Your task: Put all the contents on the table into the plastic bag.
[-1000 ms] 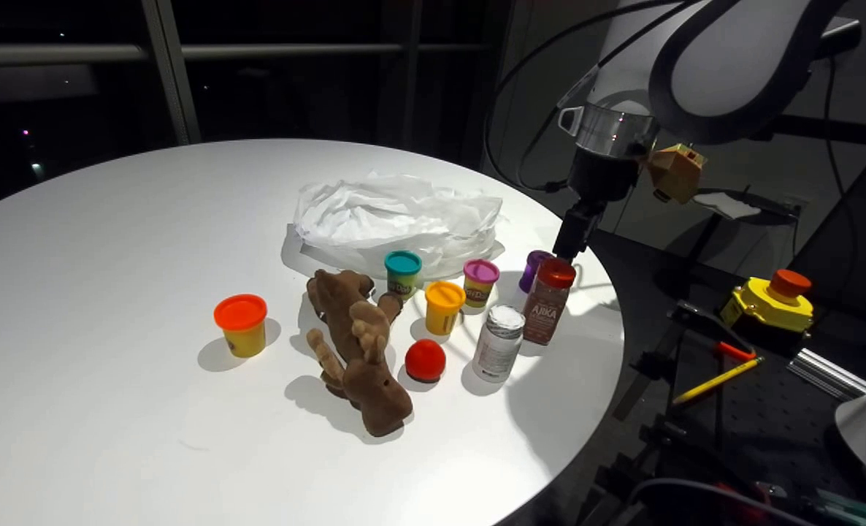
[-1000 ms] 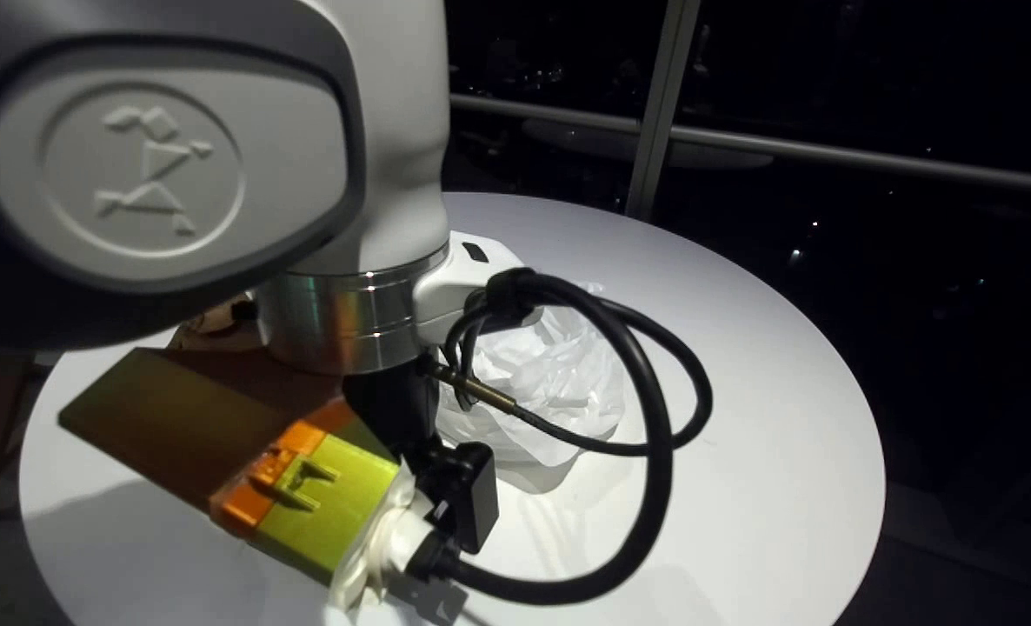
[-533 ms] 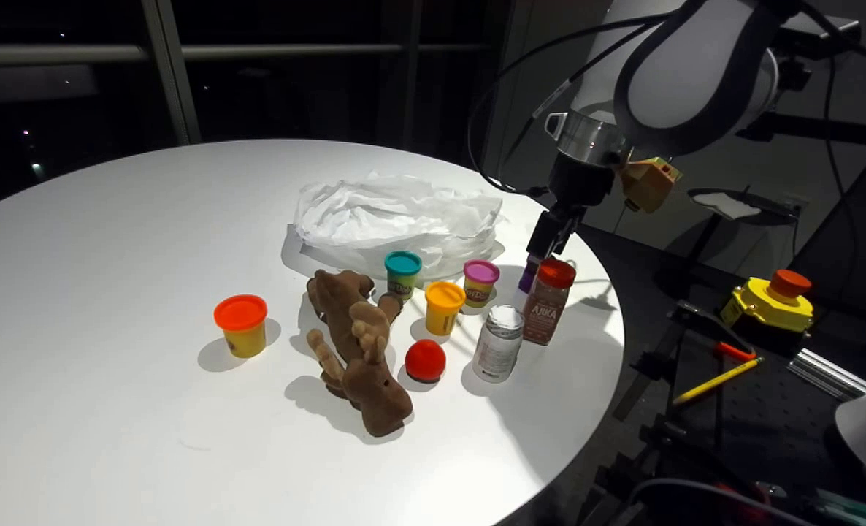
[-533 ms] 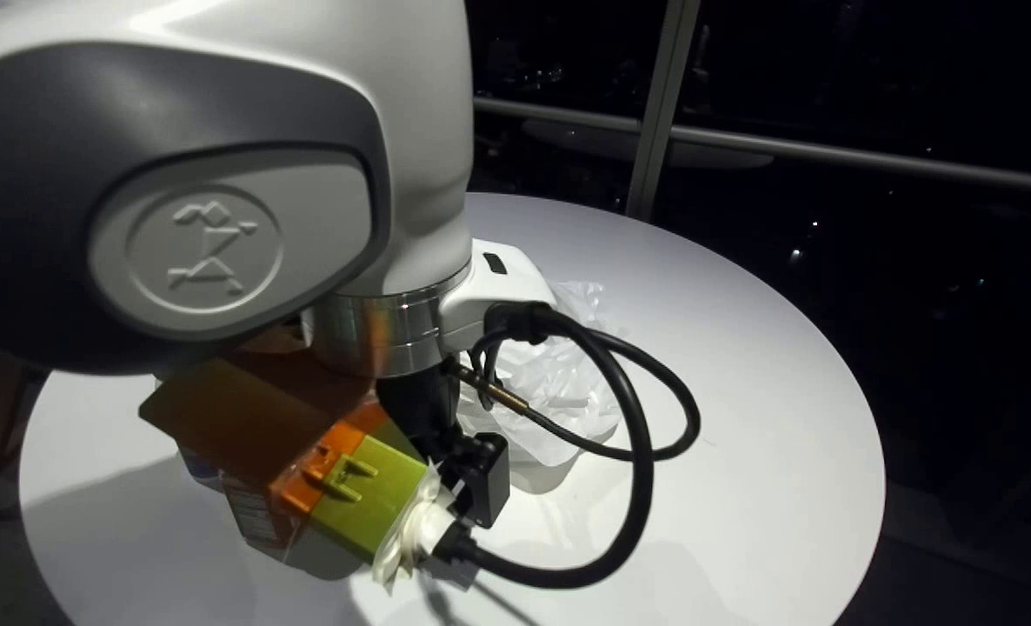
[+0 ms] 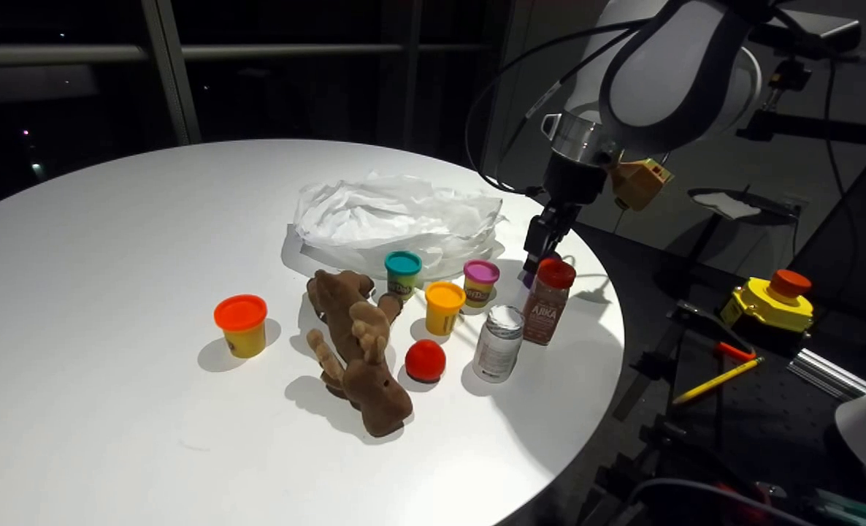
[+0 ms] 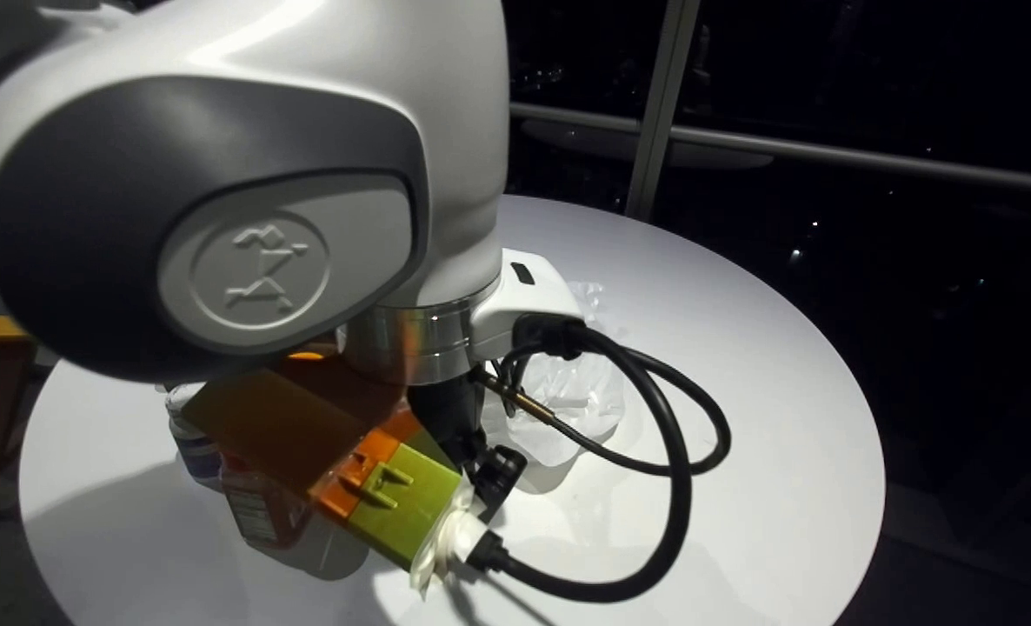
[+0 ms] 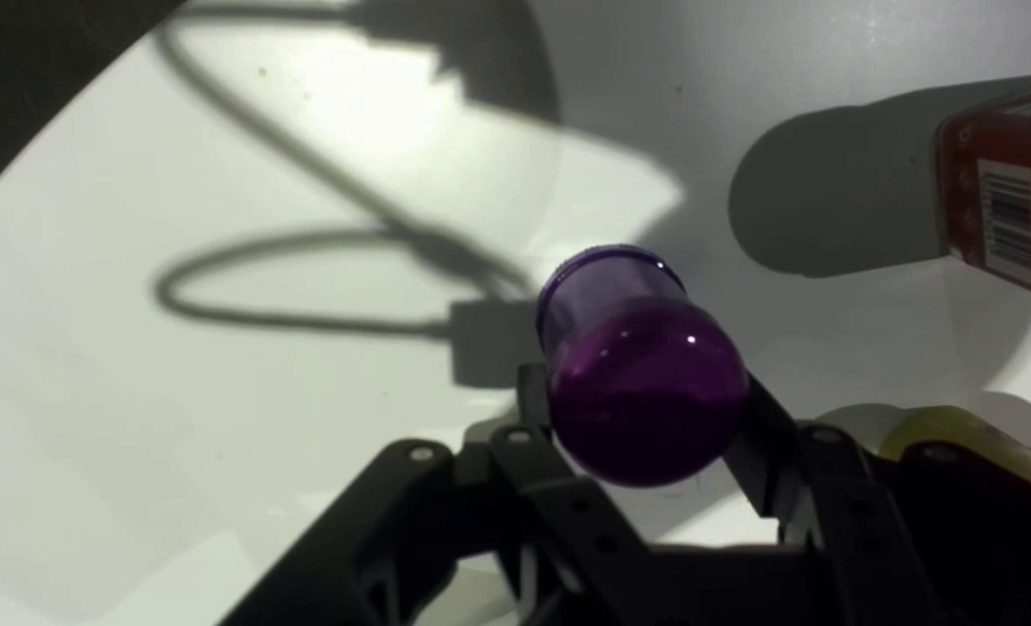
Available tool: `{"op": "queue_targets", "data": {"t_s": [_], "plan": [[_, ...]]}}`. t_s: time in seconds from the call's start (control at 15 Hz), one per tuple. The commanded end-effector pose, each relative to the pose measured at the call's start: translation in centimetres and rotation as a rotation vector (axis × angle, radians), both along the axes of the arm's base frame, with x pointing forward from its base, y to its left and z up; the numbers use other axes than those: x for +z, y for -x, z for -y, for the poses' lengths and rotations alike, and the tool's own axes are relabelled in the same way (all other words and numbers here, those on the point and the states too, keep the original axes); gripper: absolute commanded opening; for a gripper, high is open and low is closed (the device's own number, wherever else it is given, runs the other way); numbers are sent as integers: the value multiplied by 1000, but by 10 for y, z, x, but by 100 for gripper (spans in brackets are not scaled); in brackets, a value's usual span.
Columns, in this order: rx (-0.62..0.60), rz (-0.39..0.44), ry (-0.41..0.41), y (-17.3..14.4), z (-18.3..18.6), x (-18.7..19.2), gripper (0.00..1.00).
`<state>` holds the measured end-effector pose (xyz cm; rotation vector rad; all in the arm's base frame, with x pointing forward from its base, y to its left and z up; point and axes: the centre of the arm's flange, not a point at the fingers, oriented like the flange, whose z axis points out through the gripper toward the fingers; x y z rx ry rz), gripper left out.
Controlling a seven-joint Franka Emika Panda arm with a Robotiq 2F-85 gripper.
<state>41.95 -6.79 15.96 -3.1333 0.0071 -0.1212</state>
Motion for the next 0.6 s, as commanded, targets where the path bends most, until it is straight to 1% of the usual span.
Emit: {"op": "queue_targets", "data": {"t_s": [0.0, 0.07, 0.2, 0.33, 0.4, 0.53], "plan": [[-22, 23, 10, 4, 10, 14, 25], [-31, 21, 5, 3, 11, 19, 25], [-45, 10, 2, -3, 8, 46, 25], [-53, -3, 16, -14, -2, 81, 25], [-47, -5, 17, -23, -10, 103, 25], [-28, -4, 22, -46, -26, 133, 25]]}}
